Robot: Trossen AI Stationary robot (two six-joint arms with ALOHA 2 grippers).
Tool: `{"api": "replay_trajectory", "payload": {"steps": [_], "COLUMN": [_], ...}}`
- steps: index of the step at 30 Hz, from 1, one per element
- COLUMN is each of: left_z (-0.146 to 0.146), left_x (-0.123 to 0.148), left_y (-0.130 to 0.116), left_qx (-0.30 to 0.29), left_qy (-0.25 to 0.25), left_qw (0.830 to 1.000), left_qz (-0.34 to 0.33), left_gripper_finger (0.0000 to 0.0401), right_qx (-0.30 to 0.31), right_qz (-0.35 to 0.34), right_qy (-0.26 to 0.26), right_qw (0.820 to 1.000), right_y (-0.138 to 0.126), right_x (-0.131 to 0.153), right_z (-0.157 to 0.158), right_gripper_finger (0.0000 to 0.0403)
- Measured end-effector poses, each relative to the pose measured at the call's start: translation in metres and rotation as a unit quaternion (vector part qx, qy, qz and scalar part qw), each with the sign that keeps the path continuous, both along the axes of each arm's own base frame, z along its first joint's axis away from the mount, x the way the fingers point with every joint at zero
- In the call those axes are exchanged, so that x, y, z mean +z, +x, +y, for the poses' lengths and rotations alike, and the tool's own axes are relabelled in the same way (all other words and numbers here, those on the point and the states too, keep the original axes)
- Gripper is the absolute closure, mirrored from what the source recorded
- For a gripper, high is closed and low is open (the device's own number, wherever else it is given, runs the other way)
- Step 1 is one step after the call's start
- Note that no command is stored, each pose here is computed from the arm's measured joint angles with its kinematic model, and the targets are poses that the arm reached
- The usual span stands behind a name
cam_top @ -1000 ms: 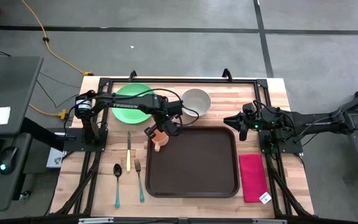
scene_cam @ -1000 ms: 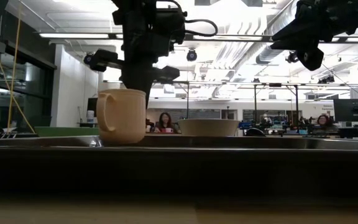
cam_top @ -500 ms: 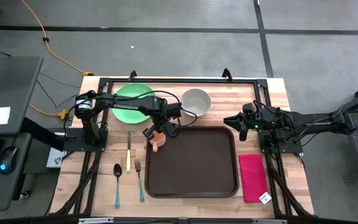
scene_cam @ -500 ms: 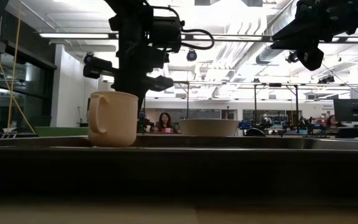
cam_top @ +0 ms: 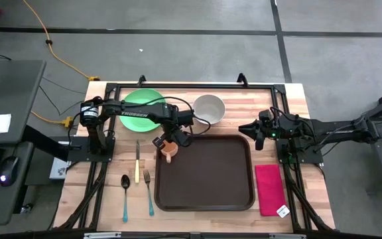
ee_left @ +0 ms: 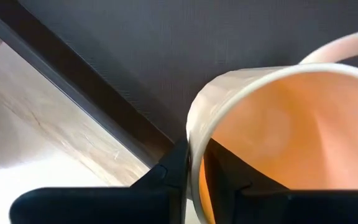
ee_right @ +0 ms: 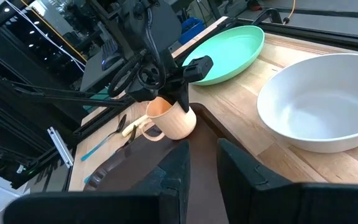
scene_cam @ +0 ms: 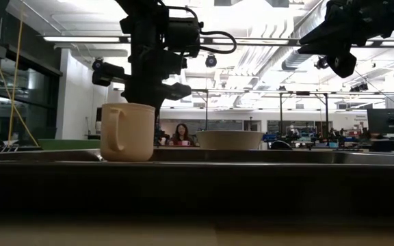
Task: Set up tray
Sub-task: Put the yellow mug on the brown tray
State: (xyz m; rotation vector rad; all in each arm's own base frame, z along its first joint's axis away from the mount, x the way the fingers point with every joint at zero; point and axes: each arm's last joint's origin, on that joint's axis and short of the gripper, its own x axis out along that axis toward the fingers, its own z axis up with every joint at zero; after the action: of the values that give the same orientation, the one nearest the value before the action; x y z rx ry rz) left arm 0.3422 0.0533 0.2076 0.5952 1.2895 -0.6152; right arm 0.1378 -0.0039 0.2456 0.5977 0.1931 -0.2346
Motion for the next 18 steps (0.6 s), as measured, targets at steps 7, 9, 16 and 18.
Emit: {"api": "replay_trajectory", "payload": {"steps": [7,9,16,18], "left_z": [0.001,0.001,0.002,0.002], "left_x": [0.000,0.000,0.014,0.018], "left_y": [0.000,0.000,0.004,0.006], "left_qx": [0.008,0.008,0.008,0.008], "left_qy": [0.023,0.024,0.025,0.027], "left_qw": [1.000,1.000,1.000,1.000], "left_qz": [0.004,0.003,-0.004,-0.010], "left_gripper_finger": [0.0316,0.0316,0.0316,0.0316], "right_qx": [0.000,0.000,0.000,0.000], "right_qz": [0.000,0.000,0.000,0.000], "right_qy": [0.000,0.000,0.000,0.000], "right_qw": [1.000,1.000,1.000,1.000], "right_y": [0.000,0.000,0.000,0.000], "right_x": [0.000,0.000,0.000,0.000], "right_z": [0.000,0.000,0.000,0.000], "right_gripper_finger": [0.0345,0.0344,0.0345,0.0345]}}
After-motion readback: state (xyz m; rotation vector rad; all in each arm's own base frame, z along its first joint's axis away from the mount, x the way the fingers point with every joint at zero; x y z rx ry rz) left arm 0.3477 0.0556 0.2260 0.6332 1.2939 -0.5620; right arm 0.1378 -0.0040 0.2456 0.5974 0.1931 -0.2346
